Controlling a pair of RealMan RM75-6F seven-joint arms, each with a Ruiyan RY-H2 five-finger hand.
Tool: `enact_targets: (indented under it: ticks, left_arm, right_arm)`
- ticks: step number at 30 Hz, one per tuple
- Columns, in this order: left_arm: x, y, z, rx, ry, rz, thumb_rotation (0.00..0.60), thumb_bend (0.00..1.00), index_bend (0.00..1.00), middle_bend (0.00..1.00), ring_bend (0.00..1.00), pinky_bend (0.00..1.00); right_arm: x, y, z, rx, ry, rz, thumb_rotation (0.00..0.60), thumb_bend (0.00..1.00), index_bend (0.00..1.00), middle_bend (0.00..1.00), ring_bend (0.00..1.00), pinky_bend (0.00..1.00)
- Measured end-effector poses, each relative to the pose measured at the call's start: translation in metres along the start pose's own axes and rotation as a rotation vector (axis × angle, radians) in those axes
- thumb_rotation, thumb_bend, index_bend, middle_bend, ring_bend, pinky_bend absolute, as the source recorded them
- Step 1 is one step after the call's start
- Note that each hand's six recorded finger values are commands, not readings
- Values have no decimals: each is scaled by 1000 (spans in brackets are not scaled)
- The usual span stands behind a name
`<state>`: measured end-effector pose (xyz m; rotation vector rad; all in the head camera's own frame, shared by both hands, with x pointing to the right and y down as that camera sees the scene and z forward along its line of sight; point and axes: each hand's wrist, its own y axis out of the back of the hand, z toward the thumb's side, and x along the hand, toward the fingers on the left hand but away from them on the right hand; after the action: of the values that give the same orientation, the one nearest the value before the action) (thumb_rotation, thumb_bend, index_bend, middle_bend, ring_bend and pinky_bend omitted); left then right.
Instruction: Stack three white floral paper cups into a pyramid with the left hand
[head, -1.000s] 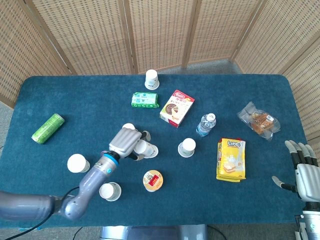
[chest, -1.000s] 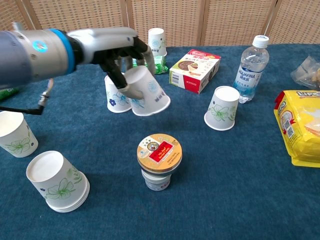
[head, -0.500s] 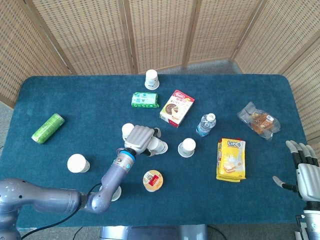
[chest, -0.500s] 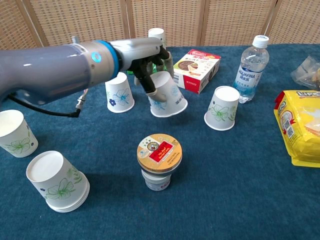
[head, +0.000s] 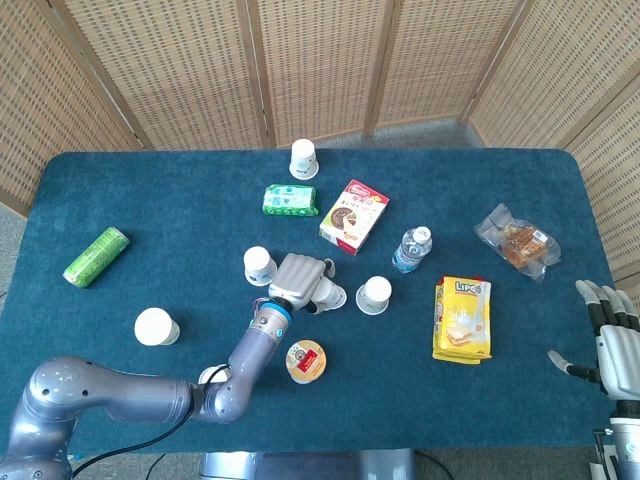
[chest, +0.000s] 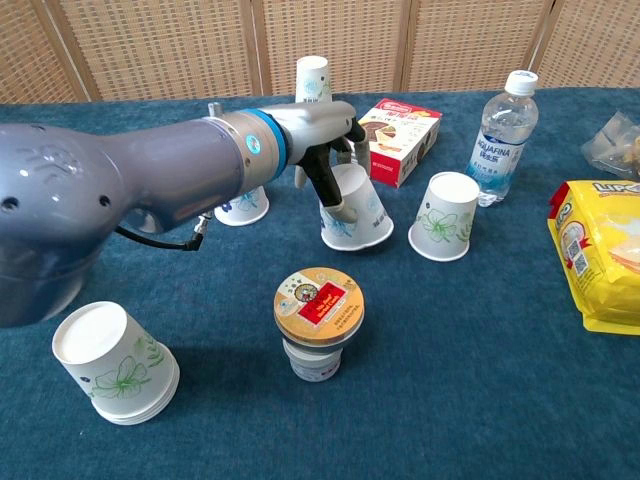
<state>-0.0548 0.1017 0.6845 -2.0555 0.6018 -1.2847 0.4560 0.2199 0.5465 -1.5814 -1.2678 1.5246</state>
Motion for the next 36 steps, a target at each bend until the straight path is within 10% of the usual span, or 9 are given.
enact_targets:
  ticks: [13, 36]
  left_arm:
    - [-1, -3, 11, -33, -21, 23, 600, 250, 75, 42, 40, 367]
    - [-48, 59, -79, 42, -1, 51, 600, 241, 31, 0, 0, 184]
  right_arm:
    - [-1, 0, -1, -1, -1, 2, 600, 0, 0, 0, 0, 0]
    - [0, -5, 5, 13, 14, 9, 600, 0, 0, 0, 0, 0]
